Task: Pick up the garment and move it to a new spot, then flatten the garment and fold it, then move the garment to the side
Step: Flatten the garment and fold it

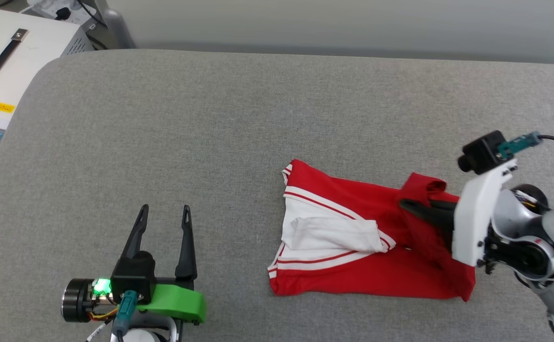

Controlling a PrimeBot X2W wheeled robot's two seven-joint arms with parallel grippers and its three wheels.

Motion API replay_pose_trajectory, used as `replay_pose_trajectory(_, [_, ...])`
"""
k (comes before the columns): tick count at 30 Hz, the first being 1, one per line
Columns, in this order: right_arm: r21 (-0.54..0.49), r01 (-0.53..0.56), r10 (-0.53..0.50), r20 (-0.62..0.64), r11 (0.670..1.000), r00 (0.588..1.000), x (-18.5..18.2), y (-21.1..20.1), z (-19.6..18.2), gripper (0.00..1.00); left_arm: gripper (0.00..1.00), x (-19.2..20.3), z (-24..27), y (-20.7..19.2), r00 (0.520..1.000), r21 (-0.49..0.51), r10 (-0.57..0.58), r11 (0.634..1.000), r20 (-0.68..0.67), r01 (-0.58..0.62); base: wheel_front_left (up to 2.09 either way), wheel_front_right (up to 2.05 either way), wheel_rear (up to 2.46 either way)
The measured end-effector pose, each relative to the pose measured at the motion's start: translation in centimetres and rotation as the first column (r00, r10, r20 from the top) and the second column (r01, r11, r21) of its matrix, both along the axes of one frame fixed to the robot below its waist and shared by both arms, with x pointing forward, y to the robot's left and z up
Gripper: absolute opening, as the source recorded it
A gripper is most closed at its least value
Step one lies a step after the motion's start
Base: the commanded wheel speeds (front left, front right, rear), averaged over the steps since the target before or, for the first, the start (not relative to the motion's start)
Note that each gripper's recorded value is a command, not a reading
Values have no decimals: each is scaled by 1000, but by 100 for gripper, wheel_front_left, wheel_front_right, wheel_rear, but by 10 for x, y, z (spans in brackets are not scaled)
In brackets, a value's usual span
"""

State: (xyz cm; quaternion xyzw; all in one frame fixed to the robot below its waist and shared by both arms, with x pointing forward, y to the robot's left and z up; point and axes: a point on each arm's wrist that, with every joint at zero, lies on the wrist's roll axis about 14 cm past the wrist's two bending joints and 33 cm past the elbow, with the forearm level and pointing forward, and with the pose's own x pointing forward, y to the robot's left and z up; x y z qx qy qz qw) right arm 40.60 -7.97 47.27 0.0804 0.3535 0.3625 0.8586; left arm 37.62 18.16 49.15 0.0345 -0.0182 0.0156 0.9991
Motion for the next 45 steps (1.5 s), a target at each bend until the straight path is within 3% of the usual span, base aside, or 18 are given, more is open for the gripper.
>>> replay_pose_trajectory(10, [-17,-158,158,15,987,987,11,71,-3,0,100,6,-2,2,1000,4,7,1000,-4,-7,0,0,0])
replay_pose_trajectory(22, [-105,-199,189,-105,974,976,8,86,-67,0,100,16,-5,9,999,1,33,999,-11,-33,0,0,0])
replay_pose_trajectory(27, [-129,-220,209,-98,967,973,5,89,-75,0,100,17,-6,10,999,1,36,999,-12,-36,0,0,0])
replay_pose_trajectory(28, [-125,-217,208,-85,968,974,6,90,-72,16,100,17,-5,10,999,0,35,999,-10,-35,0,0,0])
replay_pose_trajectory(29, [-113,-210,203,-69,971,977,7,90,-69,45,100,17,-4,10,999,0,35,999,-7,-35,0,0,0])
replay_pose_trajectory(30, [-101,-199,196,-45,975,980,9,90,-64,100,100,17,-3,9,999,-1,34,999,-4,-34,0,0,0])
replay_pose_trajectory(35, [-45,-154,158,113,987,981,26,83,-27,100,100,17,3,6,1000,-5,22,1000,14,-22,0,0,0])
replay_pose_trajectory(39, [43,-102,86,274,994,958,40,73,14,100,100,16,6,6,1000,-8,18,1000,24,-18,0,0,0])
replay_pose_trajectory(42, [89,-34,-4,401,995,916,55,51,42,100,100,14,7,6,999,-9,20,1000,26,-20,0,0,0])
replay_pose_trajectory(45, [122,42,-100,524,992,846,68,24,67,100,100,11,8,6,999,-10,17,1000,27,-17,0,0,0])
